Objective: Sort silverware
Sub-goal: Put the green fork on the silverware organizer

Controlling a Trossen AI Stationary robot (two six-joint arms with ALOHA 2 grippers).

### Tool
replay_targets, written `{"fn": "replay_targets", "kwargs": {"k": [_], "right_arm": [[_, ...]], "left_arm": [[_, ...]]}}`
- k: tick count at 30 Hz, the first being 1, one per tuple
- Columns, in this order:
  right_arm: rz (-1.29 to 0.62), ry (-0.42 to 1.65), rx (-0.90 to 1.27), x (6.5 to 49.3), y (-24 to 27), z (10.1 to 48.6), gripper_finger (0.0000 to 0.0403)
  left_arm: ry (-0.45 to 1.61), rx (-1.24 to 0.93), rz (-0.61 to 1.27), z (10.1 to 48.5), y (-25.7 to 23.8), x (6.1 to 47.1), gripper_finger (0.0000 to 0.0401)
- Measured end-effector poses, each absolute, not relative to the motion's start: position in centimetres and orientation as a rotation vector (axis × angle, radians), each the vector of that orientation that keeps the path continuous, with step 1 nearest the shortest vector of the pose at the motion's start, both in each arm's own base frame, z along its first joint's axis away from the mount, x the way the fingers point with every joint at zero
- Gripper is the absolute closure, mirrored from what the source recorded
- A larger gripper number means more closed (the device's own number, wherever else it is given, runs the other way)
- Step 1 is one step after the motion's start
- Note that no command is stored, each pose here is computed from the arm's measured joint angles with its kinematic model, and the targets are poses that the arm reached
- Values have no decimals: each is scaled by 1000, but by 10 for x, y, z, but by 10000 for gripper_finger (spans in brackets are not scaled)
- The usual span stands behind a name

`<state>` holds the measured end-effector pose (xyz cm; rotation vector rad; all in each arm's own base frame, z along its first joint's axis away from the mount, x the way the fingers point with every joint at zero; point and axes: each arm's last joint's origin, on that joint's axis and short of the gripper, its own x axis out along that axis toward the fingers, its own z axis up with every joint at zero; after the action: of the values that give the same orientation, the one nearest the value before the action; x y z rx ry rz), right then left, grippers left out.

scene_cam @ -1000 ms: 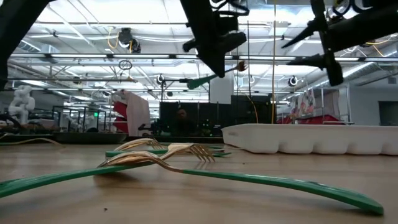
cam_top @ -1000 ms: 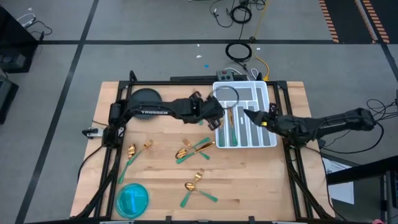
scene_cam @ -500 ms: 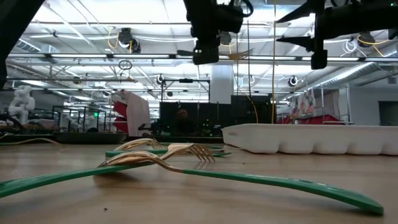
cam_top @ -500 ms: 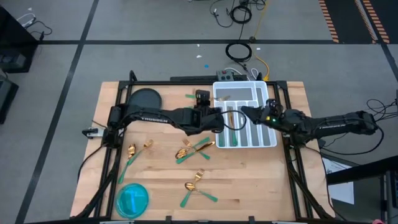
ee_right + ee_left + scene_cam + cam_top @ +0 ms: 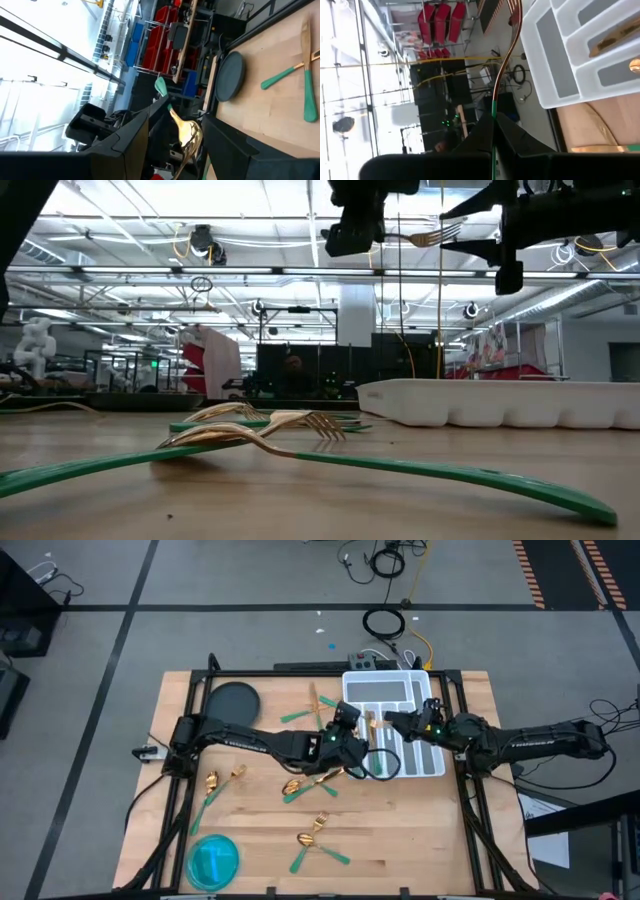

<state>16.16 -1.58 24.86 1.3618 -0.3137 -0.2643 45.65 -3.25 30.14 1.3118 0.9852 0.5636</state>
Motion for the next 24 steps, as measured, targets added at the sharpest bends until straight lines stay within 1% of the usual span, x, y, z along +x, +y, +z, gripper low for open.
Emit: {"fn": "replay_targets", "kwargs": {"k": [4, 10, 20, 24], "right_arm": [[-266, -311, 1377, 162, -16, 248, 222], [-296, -242, 1409, 163, -15, 241, 222], [-308, -218, 1409, 164, -15, 238, 222], [-355, -168, 1434, 164, -15, 231, 222]], "left_arm": [[1003, 1330, 563, 302, -28, 457, 397], [1104, 1431, 548, 297, -10, 459, 397], [1114, 1472, 502, 297, -7, 460, 397], [1134, 1509, 493, 298, -7, 460, 397]]}}
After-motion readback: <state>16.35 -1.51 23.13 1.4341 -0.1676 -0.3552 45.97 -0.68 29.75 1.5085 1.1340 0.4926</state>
